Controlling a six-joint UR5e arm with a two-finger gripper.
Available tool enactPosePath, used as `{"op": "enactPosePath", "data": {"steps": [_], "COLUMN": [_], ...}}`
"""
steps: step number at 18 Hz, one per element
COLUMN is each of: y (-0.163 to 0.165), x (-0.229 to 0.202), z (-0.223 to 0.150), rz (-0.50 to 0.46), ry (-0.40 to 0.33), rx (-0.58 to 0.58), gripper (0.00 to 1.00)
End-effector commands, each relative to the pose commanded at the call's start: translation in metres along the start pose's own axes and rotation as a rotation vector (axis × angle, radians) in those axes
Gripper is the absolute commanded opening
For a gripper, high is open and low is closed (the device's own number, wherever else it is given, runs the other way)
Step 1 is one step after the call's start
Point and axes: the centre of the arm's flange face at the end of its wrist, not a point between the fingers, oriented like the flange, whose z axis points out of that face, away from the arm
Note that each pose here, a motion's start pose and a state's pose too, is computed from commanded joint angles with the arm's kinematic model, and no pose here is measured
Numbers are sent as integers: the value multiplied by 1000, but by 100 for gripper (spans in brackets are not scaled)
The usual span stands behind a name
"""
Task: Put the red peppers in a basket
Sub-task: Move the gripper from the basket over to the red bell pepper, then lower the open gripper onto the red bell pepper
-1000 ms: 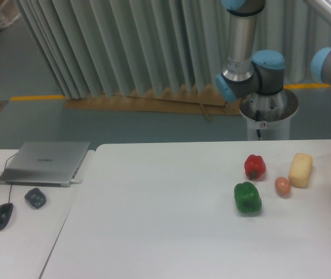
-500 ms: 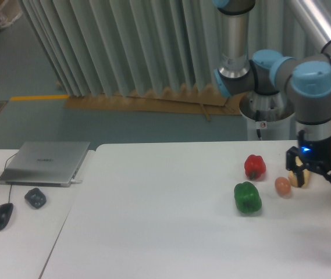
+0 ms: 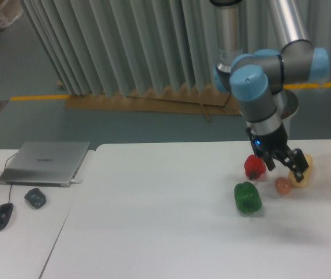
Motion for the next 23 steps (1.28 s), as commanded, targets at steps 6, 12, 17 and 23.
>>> {"op": "enactPosePath", "data": {"steps": [6, 12, 17, 23], "y": [1, -26, -39, -28], "x": [41, 89, 118, 132], "z": [4, 3, 5, 35], "rz": [99, 45, 6, -1], "ry": [86, 54, -1, -27], "rx": [-115, -84, -41, -140], "gripper": [100, 100, 100, 100]}}
